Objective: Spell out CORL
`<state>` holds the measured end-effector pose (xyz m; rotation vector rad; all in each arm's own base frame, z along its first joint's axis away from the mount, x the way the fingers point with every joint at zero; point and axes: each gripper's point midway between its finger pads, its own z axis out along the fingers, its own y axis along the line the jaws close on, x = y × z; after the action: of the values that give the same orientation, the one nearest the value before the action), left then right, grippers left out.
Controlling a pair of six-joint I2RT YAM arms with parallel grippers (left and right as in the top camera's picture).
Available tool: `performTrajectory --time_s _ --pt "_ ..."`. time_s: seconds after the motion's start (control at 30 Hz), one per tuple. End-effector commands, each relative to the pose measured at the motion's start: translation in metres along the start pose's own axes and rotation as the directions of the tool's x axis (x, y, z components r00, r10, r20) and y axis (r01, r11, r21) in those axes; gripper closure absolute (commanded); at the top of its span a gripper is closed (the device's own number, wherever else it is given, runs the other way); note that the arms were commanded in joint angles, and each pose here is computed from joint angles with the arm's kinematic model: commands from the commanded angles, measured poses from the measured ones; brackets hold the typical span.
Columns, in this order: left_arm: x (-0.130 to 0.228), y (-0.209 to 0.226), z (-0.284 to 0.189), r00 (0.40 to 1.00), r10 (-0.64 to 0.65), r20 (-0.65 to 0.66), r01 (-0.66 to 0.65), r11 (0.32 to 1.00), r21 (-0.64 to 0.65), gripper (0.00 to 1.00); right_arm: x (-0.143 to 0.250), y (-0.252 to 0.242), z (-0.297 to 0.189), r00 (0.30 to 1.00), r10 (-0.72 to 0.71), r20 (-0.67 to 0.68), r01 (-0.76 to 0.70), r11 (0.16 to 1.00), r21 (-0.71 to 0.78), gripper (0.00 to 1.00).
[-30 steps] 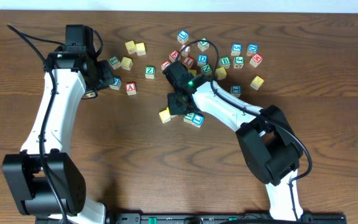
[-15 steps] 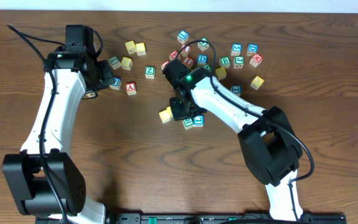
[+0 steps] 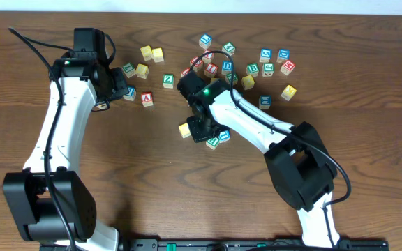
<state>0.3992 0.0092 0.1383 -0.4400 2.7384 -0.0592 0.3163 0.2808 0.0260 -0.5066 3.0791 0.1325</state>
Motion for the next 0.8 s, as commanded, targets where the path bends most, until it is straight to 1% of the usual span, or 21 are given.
performTrajectory --time_s 0.0,0.1,0.17,0.2,0.23,0.3,0.33,0.4,0.47,0.53,0.6,0.7,0.77 --pt "0.002 0.003 0.002 1.000 0.008 -0.005 -0.008 1.000 -0.015 0.91 -0.009 -0.006 -0.029 0.998 0.016 0.061 -0.016 1.000 -0.010 0.99" --pt "0.002 0.003 0.002 1.000 0.008 -0.005 -0.008 1.000 -0.015 0.91 -0.004 -0.021 -0.030 0.993 0.113 0.025 -0.113 0.994 0.005 0.99" --pt "0.002 0.003 0.002 1.000 0.008 -0.005 -0.008 1.000 -0.015 0.91 -0.006 -0.028 -0.031 0.991 0.130 0.025 -0.130 0.991 0.006 0.98" --pt "0.002 0.003 0.002 1.000 0.008 -0.005 -0.008 1.000 -0.015 0.91 -0.010 -0.030 -0.031 0.993 0.114 0.036 -0.114 0.993 0.001 0.94" --pt "0.002 0.003 0.002 1.000 0.008 -0.005 -0.008 1.000 -0.015 0.91 -0.013 -0.029 -0.031 0.997 0.059 0.050 -0.059 0.998 -0.002 0.91" --pt "0.002 0.003 0.002 1.000 0.008 -0.005 -0.008 1.000 -0.015 0.91 -0.015 -0.023 -0.031 0.998 -0.033 0.058 0.035 0.999 -0.020 0.89" --pt "0.002 0.003 0.002 1.000 0.008 -0.005 -0.008 1.000 -0.015 0.91 -0.015 -0.018 -0.031 0.993 -0.104 0.062 0.106 0.994 -0.033 0.88" --pt "0.002 0.003 0.002 1.000 0.008 -0.005 -0.008 1.000 -0.015 0.91 -0.012 -0.012 -0.030 0.964 -0.257 0.061 0.259 0.965 -0.031 0.82" --pt "0.002 0.003 0.002 1.000 0.008 -0.005 -0.008 1.000 -0.015 0.91 -0.007 -0.010 -0.028 0.933 -0.357 0.050 0.358 0.933 -0.026 0.73" --pt "0.002 0.003 0.002 1.000 0.008 -0.005 -0.008 1.000 -0.015 0.91 -0.003 -0.011 -0.024 0.911 -0.411 0.038 0.412 0.911 -0.024 0.59" --pt "0.002 0.003 0.002 1.000 0.008 -0.006 -0.008 1.000 -0.015 0.91 0.002 -0.011 -0.020 0.891 -0.453 0.024 0.454 0.890 -0.034 0.51" --pt "0.002 0.003 0.002 1.000 0.008 -0.005 -0.008 1.000 -0.015 0.91 0.009 -0.005 -0.016 0.861 -0.509 0.020 0.508 0.857 -0.080 0.51" --pt "0.002 0.003 0.002 1.000 0.008 -0.005 -0.008 1.000 -0.015 0.91 0.010 -0.003 -0.015 0.856 -0.517 0.022 0.517 0.852 -0.080 0.51"
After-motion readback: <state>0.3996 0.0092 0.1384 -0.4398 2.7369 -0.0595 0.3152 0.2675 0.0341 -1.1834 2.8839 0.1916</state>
